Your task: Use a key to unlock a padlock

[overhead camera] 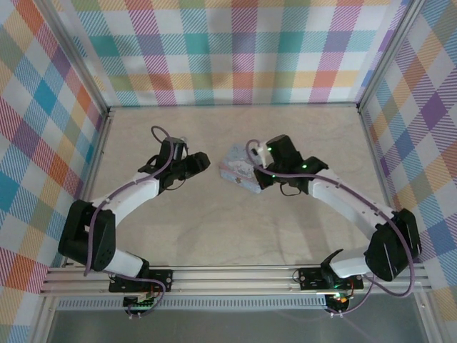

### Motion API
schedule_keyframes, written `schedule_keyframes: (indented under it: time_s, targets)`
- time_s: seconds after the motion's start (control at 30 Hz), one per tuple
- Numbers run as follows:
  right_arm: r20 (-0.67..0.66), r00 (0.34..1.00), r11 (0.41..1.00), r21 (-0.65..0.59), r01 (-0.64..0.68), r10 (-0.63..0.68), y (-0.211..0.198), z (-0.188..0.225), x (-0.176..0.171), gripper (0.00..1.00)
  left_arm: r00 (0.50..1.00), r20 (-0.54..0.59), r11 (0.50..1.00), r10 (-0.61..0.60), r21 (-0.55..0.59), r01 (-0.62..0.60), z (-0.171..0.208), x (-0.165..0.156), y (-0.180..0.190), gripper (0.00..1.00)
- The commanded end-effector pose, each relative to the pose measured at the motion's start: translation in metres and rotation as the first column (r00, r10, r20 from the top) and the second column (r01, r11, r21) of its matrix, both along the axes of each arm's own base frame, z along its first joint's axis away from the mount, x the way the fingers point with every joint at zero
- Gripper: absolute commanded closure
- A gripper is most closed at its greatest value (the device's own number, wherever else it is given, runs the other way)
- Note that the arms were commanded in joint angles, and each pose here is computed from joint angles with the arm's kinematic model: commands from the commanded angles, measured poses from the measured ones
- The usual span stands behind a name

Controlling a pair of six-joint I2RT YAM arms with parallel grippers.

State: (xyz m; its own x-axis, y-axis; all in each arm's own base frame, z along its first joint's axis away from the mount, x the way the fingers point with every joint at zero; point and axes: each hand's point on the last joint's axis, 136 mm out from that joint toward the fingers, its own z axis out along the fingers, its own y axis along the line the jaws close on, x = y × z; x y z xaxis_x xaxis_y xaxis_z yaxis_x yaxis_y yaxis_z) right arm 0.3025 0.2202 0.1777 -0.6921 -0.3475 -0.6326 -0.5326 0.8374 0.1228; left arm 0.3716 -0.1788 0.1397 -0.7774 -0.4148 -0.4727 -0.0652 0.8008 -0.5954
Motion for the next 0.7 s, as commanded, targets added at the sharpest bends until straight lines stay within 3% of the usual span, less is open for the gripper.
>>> schedule_keyframes:
  time_s: [0.0, 0.13, 0.3, 0.47, 0.67]
  targets:
    - [-0.088, 0.980, 0.983, -0.049, 0.174, -0.178, -0.041, -0.017, -0.002, 1.00, 1.000, -0.004, 0.998, 0.003, 0.070, -0.003, -0.003, -0.011, 0.014, 0.41]
    - [-0.144, 0.923, 0.933, -0.108, 0.343, -0.356, -0.083, -0.040, 0.006, 1.00, 1.000, -0.010, 0.996, 0.010, 0.089, -0.009, -0.005, -0.015, 0.019, 0.40]
    - [-0.192, 0.807, 0.824, -0.242, 0.512, -0.558, -0.132, -0.071, 0.012, 1.00, 1.000, -0.005, 0.994, 0.023, 0.108, -0.022, -0.005, -0.017, 0.024, 0.40]
    - [-0.194, 0.738, 0.751, -0.331, 0.572, -0.647, -0.157, -0.093, 0.017, 1.00, 0.999, -0.012, 0.991, 0.038, 0.129, -0.036, -0.009, -0.019, 0.029, 0.40]
    - [-0.207, 0.715, 0.725, -0.398, 0.562, -0.668, -0.160, -0.114, 0.026, 0.99, 0.999, -0.017, 0.989, 0.050, 0.141, -0.047, -0.012, -0.018, 0.032, 0.38]
